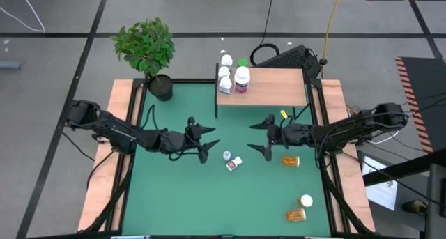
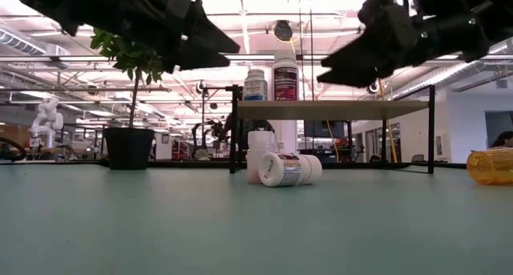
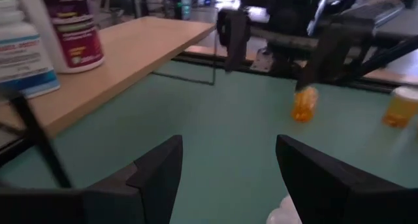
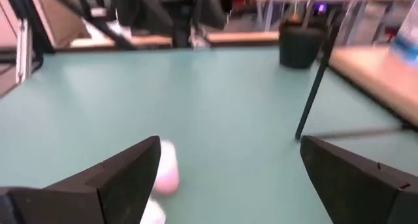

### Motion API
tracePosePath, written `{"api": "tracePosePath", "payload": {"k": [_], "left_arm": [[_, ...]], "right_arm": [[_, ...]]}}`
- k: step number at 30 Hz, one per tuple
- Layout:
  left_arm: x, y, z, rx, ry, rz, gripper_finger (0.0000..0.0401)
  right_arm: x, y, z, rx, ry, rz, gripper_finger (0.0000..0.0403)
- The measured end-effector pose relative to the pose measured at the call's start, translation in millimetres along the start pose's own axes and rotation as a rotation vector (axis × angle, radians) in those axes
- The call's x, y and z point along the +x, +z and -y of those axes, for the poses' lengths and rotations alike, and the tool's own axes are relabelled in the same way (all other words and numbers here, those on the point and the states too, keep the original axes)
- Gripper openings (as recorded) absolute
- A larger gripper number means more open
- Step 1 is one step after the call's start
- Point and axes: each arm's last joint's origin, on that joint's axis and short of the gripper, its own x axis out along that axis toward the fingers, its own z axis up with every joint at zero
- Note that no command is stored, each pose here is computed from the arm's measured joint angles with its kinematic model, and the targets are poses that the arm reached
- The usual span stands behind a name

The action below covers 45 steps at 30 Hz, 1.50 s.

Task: Pick and place medicine bottles onto shelf by color
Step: Put the top orange pill bottle on the shelf

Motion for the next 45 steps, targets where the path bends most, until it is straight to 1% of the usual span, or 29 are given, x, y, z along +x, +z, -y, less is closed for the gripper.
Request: {"api": "tracePosePath", "payload": {"k": [4,11,17,23,25,28,31,34,37,40,45], "left_arm": [[8.6,-3.4,-4.2,-0.004,-0.033,0.005,0.0246],[24.5,-16.4,-8.6,0.044,-0.026,0.01,0.0246],[30.4,-18.1,-12.3,0.044,-0.027,0.037,0.0246],[30.1,-18.0,-11.4,0.076,-0.036,0.039,0.0246],[30.0,-18.3,-10.9,0.077,-0.048,0.035,0.0246],[30.0,-18.2,-10.4,0.076,-0.063,0.036,0.0246],[30.0,-17.8,-10.4,0.07,-0.065,0.039,0.0246],[29.9,-17.7,-10.3,0.063,-0.065,0.041,0.0246],[29.5,-17.7,-9.2,0.049,-0.069,0.042,0.0246],[28.8,-17.9,-7.4,0.045,-0.076,0.041,0.0246],[28.4,-18.0,-6.5,0.046,-0.079,0.041,0.0246]], "right_arm": [[-1.5,-7.7,-4.2,0.022,-0.033,-0.072,0.0364],[-7.6,-24.1,-14.2,0.047,-0.092,-0.217,0.0364],[-15.6,-38.4,-24.3,0.119,-0.082,-0.351,0.0364],[-26.1,-47.1,-39.4,0.181,-0.044,-0.432,0.0355],[-30.5,-45.9,-44.7,0.194,-0.033,-0.465,0.0346],[-38.0,-36.4,-52.9,0.186,-0.036,-0.548,0.0327],[-46.5,-23.5,-59.6,0.162,-0.057,-0.645,0.0314],[-56.6,-15.9,-61.6,0.138,-0.102,-0.75,0.0311],[-67.3,-18.8,-59.2,0.147,-0.125,-0.885,0.031],[-75.5,-21.7,-57.7,0.186,-0.136,-0.974,0.031],[-85.7,-23.1,-56.4,0.191,-0.152,-1.037,0.031]]}}
